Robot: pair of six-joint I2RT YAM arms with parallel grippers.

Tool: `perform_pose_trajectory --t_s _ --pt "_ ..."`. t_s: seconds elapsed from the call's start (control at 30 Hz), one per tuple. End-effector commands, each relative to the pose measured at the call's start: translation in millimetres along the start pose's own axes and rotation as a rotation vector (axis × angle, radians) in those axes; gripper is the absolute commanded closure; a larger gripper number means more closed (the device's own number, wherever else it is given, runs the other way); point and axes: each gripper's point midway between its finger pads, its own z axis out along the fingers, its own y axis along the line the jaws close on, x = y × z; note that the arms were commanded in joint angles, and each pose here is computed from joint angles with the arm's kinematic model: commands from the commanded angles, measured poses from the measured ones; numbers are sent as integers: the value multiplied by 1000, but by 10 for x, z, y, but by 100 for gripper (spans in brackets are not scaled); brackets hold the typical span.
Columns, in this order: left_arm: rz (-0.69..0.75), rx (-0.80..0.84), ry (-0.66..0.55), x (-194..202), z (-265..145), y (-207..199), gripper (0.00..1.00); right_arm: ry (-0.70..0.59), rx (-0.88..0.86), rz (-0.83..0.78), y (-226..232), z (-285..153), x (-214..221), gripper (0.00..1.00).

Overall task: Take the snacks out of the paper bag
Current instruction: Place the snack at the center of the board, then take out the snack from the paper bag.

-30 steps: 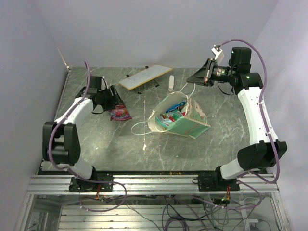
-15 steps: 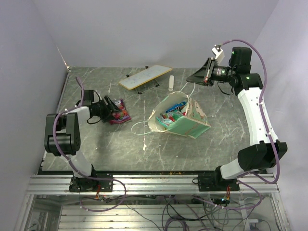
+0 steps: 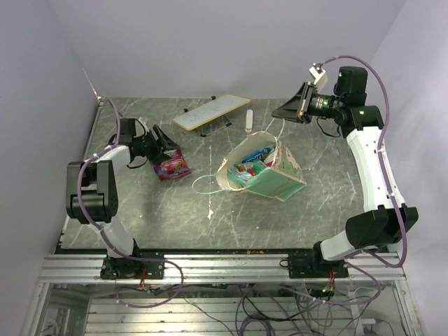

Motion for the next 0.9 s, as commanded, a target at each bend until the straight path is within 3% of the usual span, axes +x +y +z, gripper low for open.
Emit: perform_pose_trajectory --t_s 0.0,0.23,0.37,0.57,0.7,0.87 --pt "-14 0 30 154 1 -23 20 -7 -12 -22 74 -30 -25 100" --pt "-89 -125 97 648 -47 534 22 31 -17 -8 1 5 212 100" --pt "-57 -174 91 684 -190 536 22 89 11 -35 -104 23 367 100" --pt "71 -166 -62 433 -731 -158 20 200 6 -121 -133 48 688 100" --pt "115 -40 -106 665 -944 -787 20 222 -35 -123 -63 95 761 100" --pt "186 62 -66 1212 -1129 -1333 23 197 -142 -126 214 112 669 100"
